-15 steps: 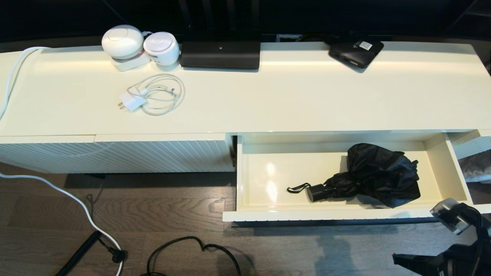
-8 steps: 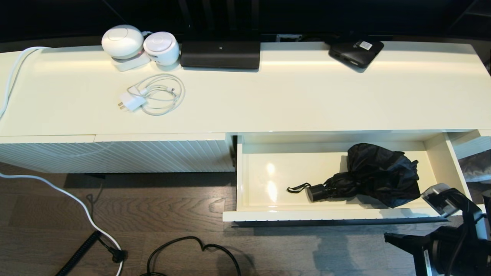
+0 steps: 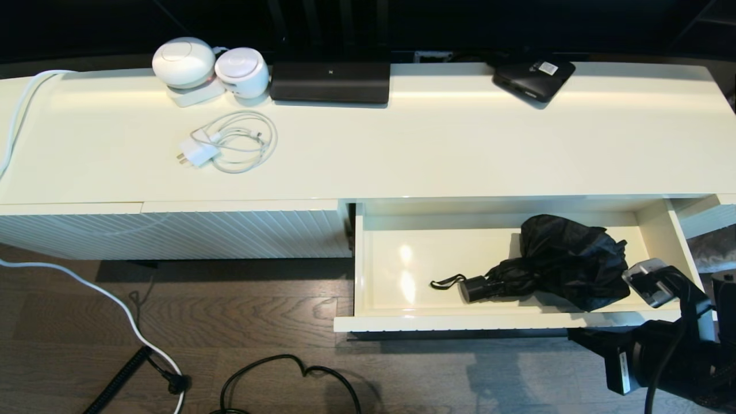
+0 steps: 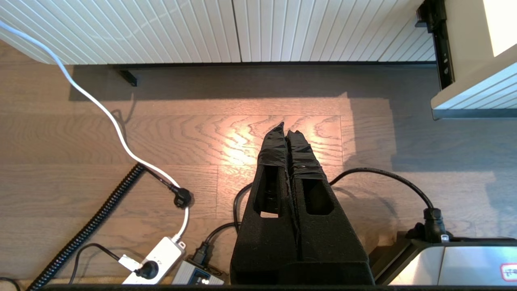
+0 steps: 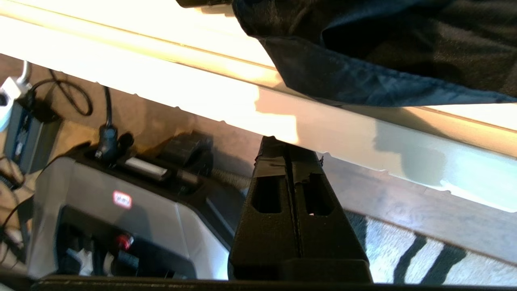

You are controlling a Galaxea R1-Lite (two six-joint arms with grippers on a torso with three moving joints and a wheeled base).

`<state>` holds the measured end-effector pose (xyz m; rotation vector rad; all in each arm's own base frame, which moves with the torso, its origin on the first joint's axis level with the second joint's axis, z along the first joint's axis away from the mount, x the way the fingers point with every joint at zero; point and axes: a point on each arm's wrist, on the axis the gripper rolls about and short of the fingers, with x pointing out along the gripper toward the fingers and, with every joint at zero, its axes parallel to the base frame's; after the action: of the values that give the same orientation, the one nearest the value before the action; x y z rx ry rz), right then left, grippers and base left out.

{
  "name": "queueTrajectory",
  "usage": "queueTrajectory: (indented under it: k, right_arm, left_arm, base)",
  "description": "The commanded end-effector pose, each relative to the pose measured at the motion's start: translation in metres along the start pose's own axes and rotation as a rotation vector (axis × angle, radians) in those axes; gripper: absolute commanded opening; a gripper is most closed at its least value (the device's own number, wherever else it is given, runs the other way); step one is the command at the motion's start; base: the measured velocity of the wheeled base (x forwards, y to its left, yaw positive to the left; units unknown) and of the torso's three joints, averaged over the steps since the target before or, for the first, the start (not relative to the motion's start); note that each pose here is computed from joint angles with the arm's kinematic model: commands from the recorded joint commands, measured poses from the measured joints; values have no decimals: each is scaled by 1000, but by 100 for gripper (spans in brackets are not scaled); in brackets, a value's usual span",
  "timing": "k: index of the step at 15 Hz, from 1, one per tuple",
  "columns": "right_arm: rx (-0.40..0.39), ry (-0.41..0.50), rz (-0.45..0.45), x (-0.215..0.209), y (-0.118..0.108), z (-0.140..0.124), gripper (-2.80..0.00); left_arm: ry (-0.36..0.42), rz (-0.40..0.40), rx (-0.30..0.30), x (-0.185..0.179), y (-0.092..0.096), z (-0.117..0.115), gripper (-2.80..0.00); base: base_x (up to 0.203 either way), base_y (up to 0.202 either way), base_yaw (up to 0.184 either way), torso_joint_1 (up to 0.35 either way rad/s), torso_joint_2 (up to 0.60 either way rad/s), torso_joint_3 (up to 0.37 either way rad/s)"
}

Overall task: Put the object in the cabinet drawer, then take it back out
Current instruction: Close the drawer

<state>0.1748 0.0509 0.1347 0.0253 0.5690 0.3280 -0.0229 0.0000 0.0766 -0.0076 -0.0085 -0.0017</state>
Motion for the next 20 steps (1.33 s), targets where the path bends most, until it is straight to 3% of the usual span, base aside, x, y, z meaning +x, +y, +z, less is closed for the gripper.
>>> queueTrajectory:
  k: [1, 4, 20]
  right_arm:
    - [-5, -18, -10, 4, 0, 3, -280]
    - [-46, -58, -49, 8, -1, 7, -280]
    - [-72, -247, -70, 21, 0, 35, -280]
  left_arm:
    - [-1, 2, 0, 0, 0, 0, -280]
    - [1, 1, 0, 0, 0, 0, -280]
    - [1, 2, 0, 0, 0, 0, -280]
  base:
    - [0, 0, 0, 0, 0, 0]
    - [0, 0, 0, 0, 0, 0]
    - [0, 0, 0, 0, 0, 0]
